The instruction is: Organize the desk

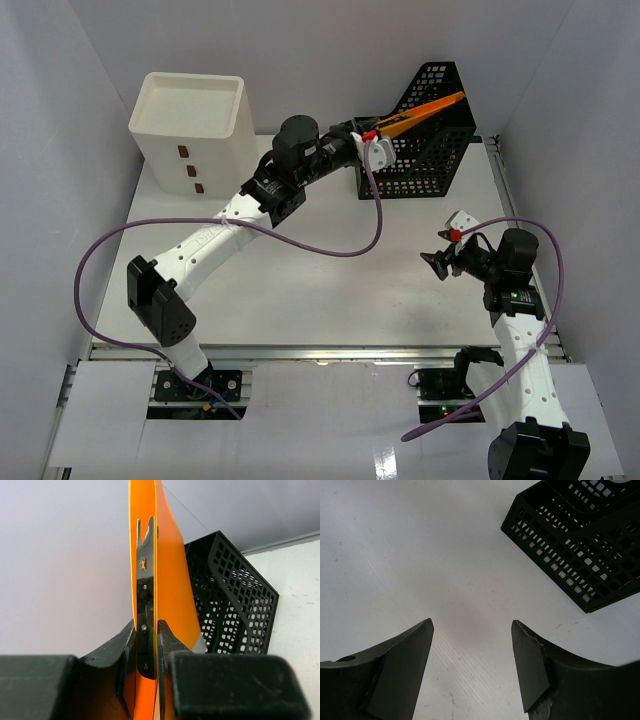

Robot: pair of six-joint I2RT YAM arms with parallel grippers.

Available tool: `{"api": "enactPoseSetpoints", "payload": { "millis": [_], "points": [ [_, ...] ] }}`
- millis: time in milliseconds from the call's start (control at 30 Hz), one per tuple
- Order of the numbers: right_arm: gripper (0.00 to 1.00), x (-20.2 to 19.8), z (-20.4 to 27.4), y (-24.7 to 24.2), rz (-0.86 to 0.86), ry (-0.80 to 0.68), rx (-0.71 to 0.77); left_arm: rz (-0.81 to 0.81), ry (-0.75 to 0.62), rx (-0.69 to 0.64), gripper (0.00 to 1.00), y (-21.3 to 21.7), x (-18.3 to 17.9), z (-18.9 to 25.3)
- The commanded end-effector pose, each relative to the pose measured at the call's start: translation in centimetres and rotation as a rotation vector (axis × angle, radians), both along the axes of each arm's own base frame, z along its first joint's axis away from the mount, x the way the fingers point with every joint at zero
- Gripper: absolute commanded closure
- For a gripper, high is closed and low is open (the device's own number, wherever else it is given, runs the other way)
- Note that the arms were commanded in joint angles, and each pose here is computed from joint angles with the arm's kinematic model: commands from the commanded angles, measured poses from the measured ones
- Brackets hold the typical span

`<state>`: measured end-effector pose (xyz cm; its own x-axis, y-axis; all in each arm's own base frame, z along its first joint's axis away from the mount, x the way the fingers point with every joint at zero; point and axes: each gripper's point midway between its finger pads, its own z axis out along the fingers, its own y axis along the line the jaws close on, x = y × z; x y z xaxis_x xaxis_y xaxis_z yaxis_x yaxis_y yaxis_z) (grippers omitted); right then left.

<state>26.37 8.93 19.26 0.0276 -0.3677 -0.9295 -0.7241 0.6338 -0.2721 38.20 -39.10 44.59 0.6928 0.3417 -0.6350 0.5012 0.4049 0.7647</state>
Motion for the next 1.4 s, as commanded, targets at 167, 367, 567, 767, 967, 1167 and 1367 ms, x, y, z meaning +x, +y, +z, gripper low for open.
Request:
{"api": "enactPoseSetpoints", "payload": {
  "millis": [167,367,567,767,967,1167,1367],
  "points": [
    [0.3,0.4,0.3,0.0,0.008,-0.032,-0.001,-0.044,-0.082,0.009,1.0,0.6,-1.6,1.9],
    [0.3,0.4,0.4,0.0,0.009,-0.033,-0.001,-0.033,-0.078,0.067,1.0,0.3,-0.7,0.1],
    [0.3,0.4,0.3,0.0,0.007,-0.032,-0.001,-0.072,-0.041,0.131,1.0,-0.3,0.8,-1.6],
    [0.3,0.3,0.4,0.0,0.009,-0.034,-0.002,-0.118,-0.044,0.176,1.0,-1.0,1.5,-2.7],
    [0.3,0.3,0.4,0.1,0.014,-0.036,-0.001,-0.14,-0.024,0.183,1.0,-1.0,2.4,-3.7],
    [0.3,0.3,0.3,0.1,0.014,-0.033,0.0,-0.181,-0.01,0.159,1.0,-1.9,2.6,-3.8],
    [0.3,0.3,0.5,0.1,0.015,-0.04,-0.001,-0.223,-0.022,0.108,1.0,-2.2,1.6,-1.8]
  ]
}}
